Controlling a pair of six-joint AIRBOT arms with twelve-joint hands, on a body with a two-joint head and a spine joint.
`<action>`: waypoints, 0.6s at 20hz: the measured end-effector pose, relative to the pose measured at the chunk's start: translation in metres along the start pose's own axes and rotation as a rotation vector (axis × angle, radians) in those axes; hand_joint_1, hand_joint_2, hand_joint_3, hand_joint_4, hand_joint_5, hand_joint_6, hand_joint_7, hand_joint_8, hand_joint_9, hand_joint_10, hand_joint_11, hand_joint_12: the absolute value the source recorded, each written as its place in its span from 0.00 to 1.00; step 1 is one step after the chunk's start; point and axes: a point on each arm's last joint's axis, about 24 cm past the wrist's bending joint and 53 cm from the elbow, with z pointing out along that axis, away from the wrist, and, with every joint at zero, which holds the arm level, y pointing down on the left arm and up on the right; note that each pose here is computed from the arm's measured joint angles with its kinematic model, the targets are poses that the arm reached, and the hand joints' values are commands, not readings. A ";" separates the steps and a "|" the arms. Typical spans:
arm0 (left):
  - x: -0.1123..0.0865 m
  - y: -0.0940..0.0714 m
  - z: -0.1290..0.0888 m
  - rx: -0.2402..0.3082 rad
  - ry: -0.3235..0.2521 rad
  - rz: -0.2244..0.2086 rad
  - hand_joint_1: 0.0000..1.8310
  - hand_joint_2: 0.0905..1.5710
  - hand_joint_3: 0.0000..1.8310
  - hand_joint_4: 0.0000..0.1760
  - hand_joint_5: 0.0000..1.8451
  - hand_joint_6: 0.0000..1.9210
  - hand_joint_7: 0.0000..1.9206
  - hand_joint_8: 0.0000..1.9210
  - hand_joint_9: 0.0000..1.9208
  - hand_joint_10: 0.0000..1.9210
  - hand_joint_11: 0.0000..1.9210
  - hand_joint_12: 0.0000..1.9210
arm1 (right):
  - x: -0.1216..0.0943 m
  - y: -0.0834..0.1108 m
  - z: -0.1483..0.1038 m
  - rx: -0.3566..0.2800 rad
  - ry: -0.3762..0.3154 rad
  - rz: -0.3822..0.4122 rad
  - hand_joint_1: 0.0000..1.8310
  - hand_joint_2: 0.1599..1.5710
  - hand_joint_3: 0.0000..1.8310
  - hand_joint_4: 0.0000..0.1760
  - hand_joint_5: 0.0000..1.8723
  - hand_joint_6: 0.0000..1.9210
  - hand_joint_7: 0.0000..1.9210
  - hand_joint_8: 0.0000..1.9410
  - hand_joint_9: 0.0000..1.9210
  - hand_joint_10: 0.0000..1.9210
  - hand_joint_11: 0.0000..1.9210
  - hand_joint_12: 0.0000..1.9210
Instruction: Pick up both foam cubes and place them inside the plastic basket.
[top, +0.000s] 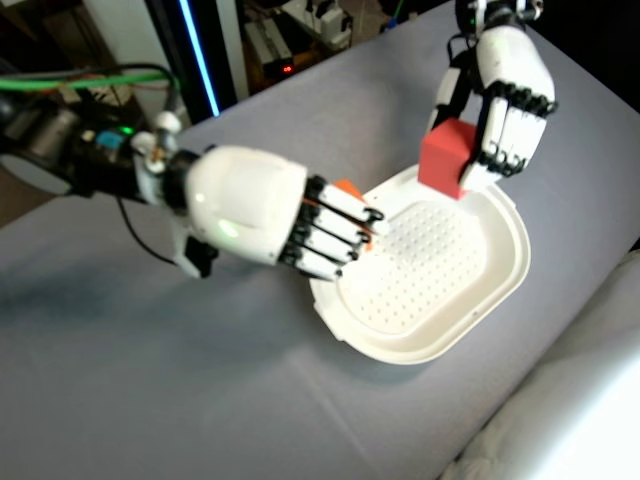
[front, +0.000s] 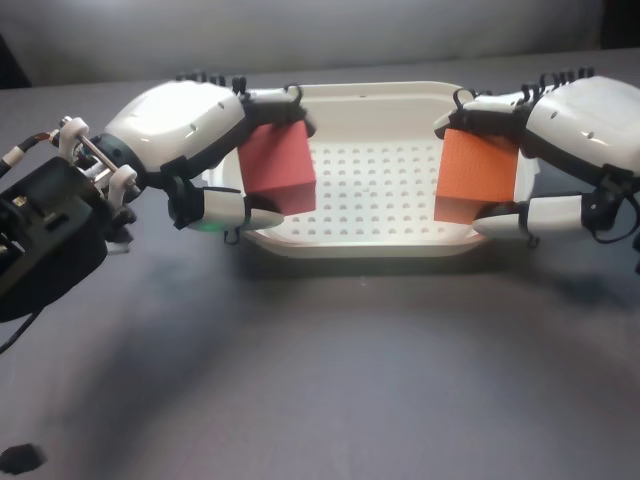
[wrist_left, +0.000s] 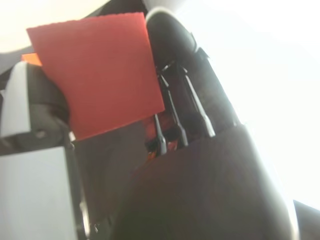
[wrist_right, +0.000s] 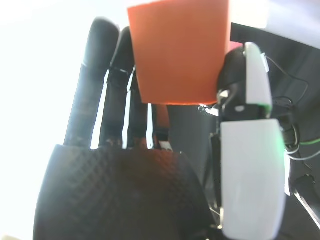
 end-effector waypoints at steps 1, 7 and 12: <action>-0.001 0.009 0.001 -0.030 0.003 0.007 0.37 0.70 0.00 0.11 0.08 0.16 0.11 0.15 0.05 0.42 0.03 0.91 | 0.002 -0.005 0.002 0.021 0.011 0.004 0.02 0.74 0.00 0.26 0.01 0.04 0.03 0.07 0.01 0.29 0.00 0.77; 0.001 0.011 0.001 -0.050 0.005 0.020 0.16 0.61 0.00 0.85 0.00 0.00 0.00 0.00 0.00 0.00 0.00 0.00 | 0.000 -0.013 0.005 0.048 0.009 0.013 0.02 0.61 0.00 0.67 0.00 0.00 0.00 0.00 0.00 0.00 0.00 0.81; -0.017 0.001 -0.031 -0.007 -0.049 0.017 0.18 0.67 0.02 0.73 0.00 0.00 0.00 0.00 0.00 0.00 0.00 0.00 | -0.002 0.015 -0.007 -0.008 -0.004 0.032 0.01 0.66 0.01 0.75 0.00 0.00 0.00 0.00 0.00 0.00 0.00 0.00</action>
